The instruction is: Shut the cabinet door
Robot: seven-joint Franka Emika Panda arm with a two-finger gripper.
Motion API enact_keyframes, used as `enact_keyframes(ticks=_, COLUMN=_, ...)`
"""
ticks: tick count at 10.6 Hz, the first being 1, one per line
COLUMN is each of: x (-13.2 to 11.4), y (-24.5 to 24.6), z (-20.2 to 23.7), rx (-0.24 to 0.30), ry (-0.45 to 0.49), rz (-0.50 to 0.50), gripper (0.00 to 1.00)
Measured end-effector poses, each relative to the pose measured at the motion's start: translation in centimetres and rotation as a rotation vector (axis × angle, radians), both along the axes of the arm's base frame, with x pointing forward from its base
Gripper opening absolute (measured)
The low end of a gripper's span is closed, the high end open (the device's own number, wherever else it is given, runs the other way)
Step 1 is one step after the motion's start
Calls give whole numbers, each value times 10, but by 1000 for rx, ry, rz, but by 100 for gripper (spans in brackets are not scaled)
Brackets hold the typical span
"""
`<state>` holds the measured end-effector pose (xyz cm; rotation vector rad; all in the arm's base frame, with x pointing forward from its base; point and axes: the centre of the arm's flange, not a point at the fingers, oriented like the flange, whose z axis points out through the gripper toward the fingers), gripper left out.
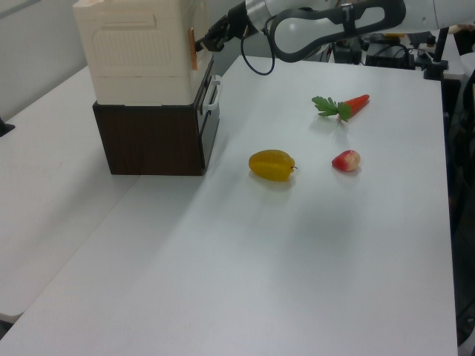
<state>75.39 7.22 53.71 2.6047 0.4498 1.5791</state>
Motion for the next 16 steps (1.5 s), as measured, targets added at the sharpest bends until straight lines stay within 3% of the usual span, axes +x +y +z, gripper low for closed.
enact_keyframes(ticks=4, x=-15, y=-8, z=5, rx=42, ry=52, rz=-16, gripper=1)
enact_keyframes(ticks=9, x=-83, y=-89, z=34, rx=151, ry=658, rz=4, gripper=7)
enact_keyframes(ticks=11, x=-117, y=-115, z=44, rx=160, ry=837, rz=8, gripper=16)
enact_keyframes(ticks=12, x=-131, y=-123, z=47, rx=153, ry=911, rz=-1, gripper=22)
enact_keyframes(ticks=14, x=-152, y=-133, z=49, rx=105, ry=1024, rz=-39, gripper=49)
enact_keyframes(ticks=16, x=-165, y=-141, z=53, rx=111, ry=1072, rz=-130, gripper=80)
